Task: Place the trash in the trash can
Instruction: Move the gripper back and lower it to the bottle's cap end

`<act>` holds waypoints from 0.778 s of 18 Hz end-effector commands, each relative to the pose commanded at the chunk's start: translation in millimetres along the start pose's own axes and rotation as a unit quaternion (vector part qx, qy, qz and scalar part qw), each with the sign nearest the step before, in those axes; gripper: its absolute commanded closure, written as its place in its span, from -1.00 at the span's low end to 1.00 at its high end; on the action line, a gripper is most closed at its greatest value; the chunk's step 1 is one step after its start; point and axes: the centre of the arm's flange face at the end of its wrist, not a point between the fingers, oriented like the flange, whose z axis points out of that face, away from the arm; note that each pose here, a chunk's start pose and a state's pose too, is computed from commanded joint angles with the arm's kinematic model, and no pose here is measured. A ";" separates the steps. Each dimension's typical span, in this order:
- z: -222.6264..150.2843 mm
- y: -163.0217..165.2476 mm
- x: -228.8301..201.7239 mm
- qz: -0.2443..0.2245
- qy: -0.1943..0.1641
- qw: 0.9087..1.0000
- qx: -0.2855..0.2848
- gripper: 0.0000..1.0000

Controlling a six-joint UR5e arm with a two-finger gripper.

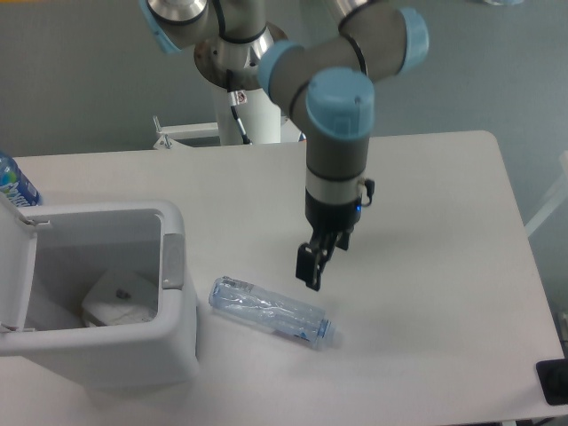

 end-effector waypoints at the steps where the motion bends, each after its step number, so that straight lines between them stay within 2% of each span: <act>1: 8.6 -6.9 0.9 -0.001 -0.010 1.000 0.001 -1.00; 7: 53.2 -21.3 5.6 -0.018 -0.025 0.999 -0.017 -1.00; 14: 68.0 -13.4 19.6 -0.006 -0.028 0.999 -0.025 -1.00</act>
